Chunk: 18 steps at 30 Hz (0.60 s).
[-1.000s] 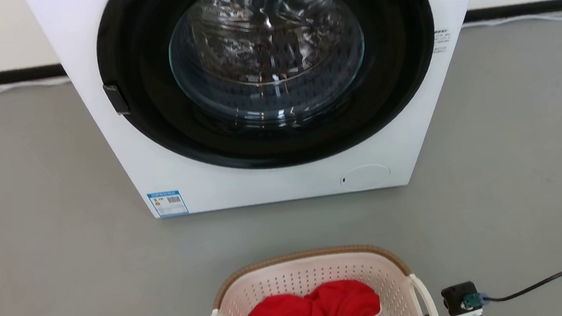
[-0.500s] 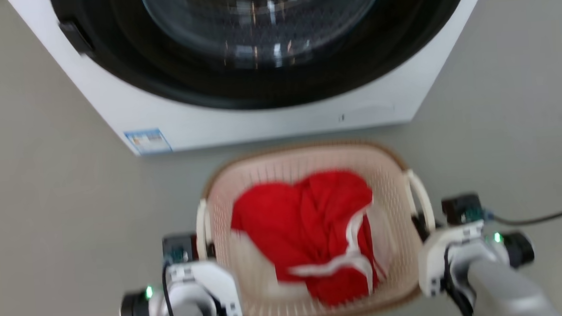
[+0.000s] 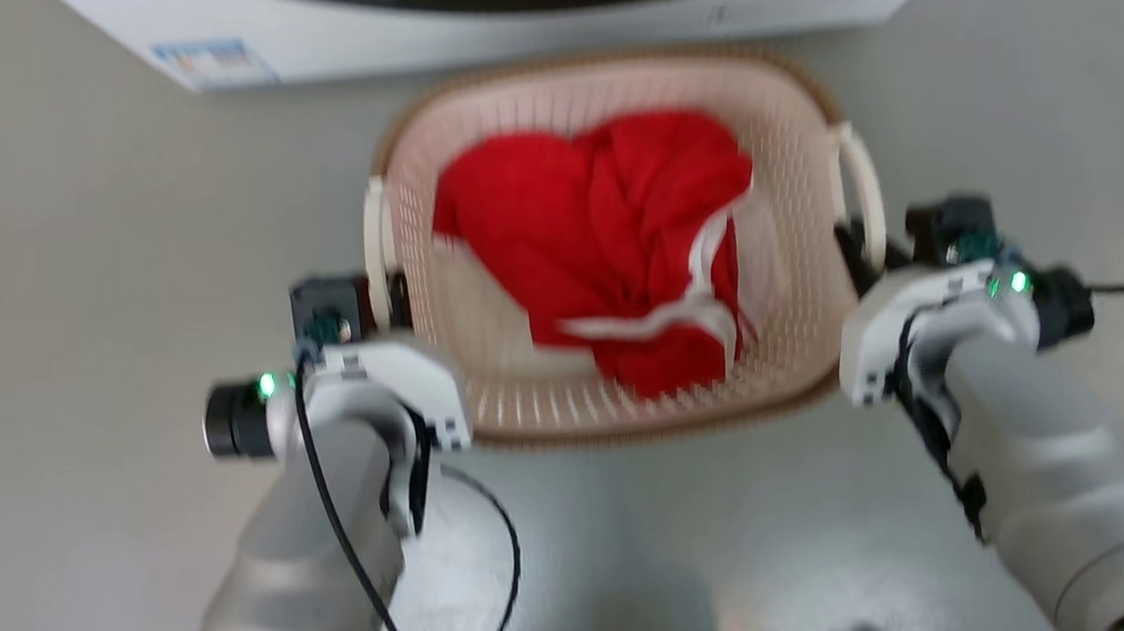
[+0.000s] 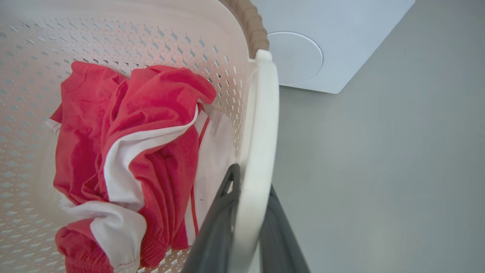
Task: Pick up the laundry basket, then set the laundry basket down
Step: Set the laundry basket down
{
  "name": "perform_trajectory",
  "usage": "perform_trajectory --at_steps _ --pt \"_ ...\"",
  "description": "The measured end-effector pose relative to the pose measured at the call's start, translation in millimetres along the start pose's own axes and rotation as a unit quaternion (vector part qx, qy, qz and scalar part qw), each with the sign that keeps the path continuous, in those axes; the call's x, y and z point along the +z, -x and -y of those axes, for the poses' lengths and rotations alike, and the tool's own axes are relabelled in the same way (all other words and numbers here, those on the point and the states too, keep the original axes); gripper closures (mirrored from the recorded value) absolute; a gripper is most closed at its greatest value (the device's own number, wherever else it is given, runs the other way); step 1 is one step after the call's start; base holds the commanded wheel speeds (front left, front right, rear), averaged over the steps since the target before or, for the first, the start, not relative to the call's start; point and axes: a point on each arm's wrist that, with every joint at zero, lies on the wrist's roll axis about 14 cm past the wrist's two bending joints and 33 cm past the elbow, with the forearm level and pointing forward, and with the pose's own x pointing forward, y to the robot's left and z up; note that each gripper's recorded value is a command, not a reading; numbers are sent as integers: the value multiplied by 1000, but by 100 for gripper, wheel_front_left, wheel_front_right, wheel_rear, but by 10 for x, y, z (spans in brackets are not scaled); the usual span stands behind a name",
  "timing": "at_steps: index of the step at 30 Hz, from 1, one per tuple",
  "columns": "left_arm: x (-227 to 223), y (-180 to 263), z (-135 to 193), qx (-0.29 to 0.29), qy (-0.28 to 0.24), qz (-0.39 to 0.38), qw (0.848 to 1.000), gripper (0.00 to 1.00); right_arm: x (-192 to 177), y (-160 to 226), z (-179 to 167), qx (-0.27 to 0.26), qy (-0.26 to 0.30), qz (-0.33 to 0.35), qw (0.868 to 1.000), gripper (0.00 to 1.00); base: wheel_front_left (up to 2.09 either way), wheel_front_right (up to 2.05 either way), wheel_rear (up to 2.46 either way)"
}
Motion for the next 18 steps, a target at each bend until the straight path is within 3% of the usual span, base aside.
perform_trajectory --at_steps 8,18 --pt "-286 -391 -113 4 2 -25 1000 100 -290 -448 60 -2 7 -24 1000 100 0 0 0" --pt "-539 -497 -187 5 16 -46 999 100 -504 -641 35 2 12 -37 999 100 0 0 0"
